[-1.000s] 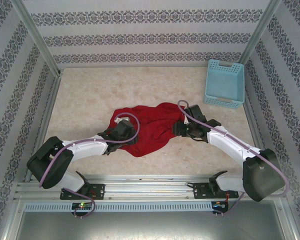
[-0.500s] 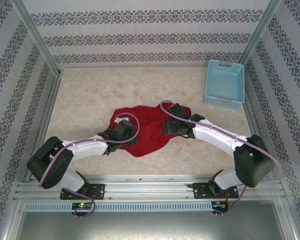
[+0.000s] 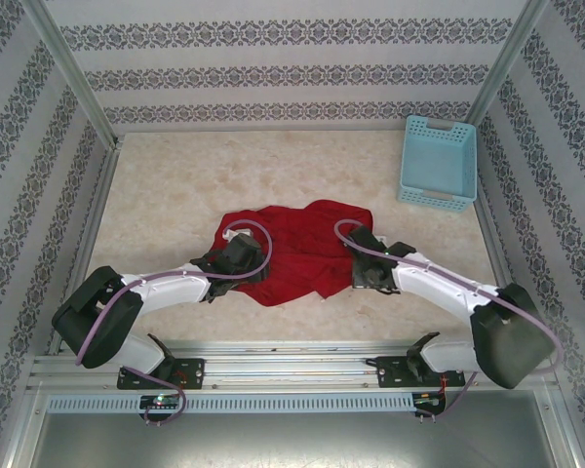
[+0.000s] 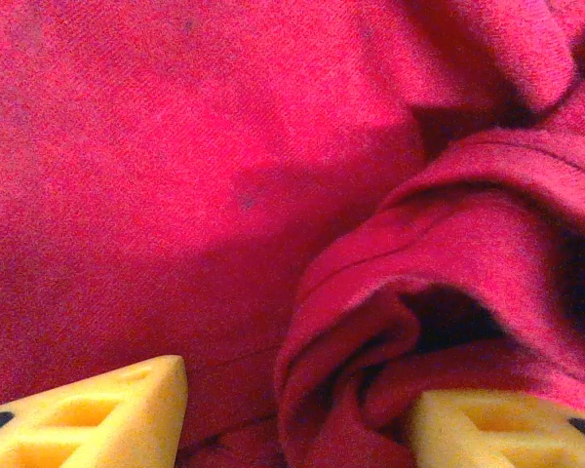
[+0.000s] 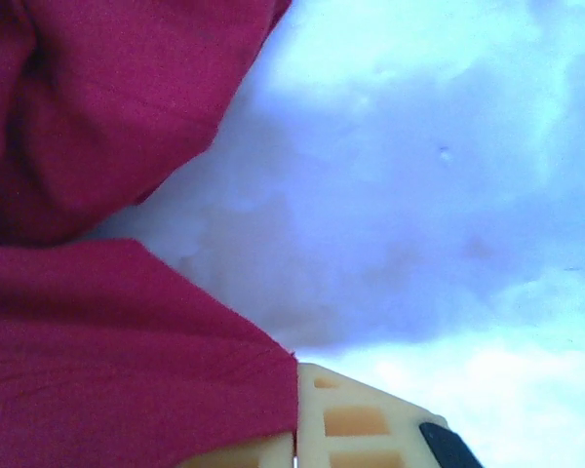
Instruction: Fold the inside-out t-shirt
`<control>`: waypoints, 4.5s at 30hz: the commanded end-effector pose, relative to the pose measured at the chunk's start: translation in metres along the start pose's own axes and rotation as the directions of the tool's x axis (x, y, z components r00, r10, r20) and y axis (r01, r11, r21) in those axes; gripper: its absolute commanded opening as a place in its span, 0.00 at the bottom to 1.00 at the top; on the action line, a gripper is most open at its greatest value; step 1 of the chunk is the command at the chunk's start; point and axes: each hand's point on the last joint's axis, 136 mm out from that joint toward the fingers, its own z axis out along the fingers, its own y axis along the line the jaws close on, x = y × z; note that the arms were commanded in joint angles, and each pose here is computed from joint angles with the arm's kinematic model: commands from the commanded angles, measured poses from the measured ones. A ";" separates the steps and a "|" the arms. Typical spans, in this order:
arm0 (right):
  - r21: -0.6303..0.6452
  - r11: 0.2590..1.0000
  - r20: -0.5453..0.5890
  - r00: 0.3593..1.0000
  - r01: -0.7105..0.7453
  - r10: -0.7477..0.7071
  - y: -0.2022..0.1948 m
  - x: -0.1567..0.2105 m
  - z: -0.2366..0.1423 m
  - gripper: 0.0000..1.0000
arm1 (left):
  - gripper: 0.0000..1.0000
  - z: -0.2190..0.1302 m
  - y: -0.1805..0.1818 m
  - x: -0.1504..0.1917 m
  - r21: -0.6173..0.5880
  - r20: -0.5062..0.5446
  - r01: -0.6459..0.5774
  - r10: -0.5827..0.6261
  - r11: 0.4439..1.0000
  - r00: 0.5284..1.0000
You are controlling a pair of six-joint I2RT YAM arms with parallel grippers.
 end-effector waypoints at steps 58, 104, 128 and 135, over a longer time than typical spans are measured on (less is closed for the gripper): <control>-0.265 0.953 0.213 0.973 0.149 -0.093 0.131 -0.172 0.003 0.54 | 0.68 -0.084 -0.029 -0.026 0.163 0.061 -0.067 0.058 0.984 0.996; -0.214 0.959 0.261 0.957 0.187 -0.128 0.135 -0.120 -0.022 0.64 | 0.62 -0.075 0.038 -0.053 0.035 0.042 0.093 -0.095 0.995 0.995; -0.264 0.922 0.215 0.949 0.282 -0.229 0.194 -0.066 0.035 0.56 | 0.19 0.028 0.005 -0.097 0.095 -0.118 0.075 -0.063 0.993 0.991; -0.237 0.936 0.222 0.953 0.260 -0.208 0.168 -0.076 0.033 0.12 | 0.02 -0.021 0.004 -0.051 0.071 -0.102 0.104 -0.096 0.992 0.990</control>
